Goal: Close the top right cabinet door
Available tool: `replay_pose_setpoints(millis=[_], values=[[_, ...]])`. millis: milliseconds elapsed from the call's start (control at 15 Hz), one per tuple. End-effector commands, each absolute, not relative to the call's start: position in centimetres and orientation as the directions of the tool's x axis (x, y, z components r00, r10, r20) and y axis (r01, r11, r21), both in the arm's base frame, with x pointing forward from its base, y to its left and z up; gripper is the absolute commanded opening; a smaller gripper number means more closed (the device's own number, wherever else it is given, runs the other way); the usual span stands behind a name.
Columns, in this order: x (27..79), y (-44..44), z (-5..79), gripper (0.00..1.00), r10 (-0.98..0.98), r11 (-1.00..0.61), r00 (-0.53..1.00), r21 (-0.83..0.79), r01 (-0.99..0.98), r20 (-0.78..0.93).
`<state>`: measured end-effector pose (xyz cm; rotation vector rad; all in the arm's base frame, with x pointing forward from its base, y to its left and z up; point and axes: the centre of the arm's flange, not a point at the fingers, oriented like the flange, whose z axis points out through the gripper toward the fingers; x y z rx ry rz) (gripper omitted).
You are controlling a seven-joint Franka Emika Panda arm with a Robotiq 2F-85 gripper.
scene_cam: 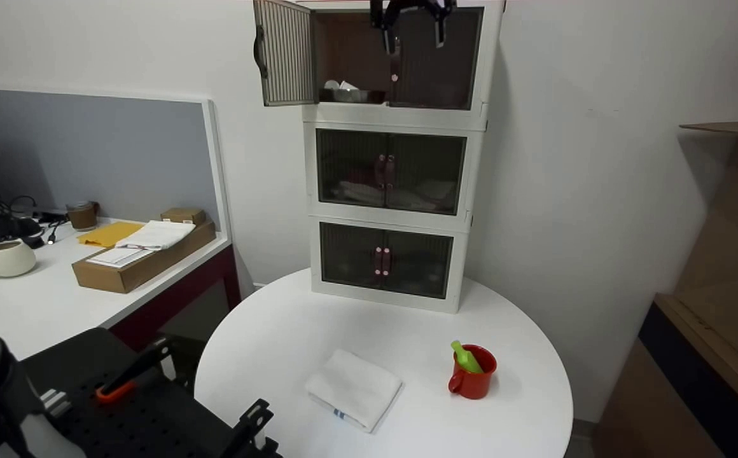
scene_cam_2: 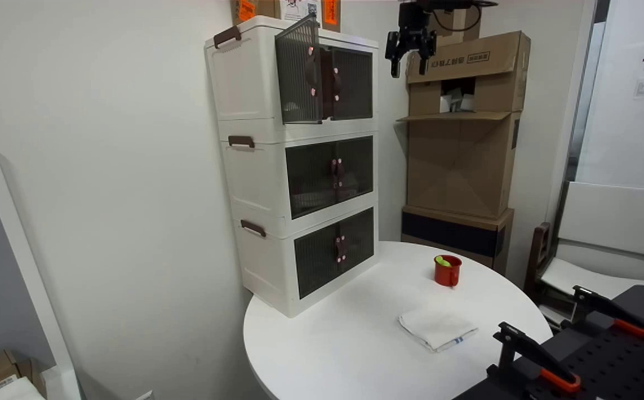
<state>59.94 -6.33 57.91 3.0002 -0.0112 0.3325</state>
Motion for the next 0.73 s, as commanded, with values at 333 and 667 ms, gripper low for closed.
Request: replay_pose_setpoints(millis=[333, 667], values=[[52.8, -2.5, 51.8, 1.0, -0.189, -0.976, 0.977, 0.089, -0.198, 0.1], [52.3, -2.5, 51.5, 1.0, -0.194, -0.975, 0.977, 0.09, -0.202, 0.094]])
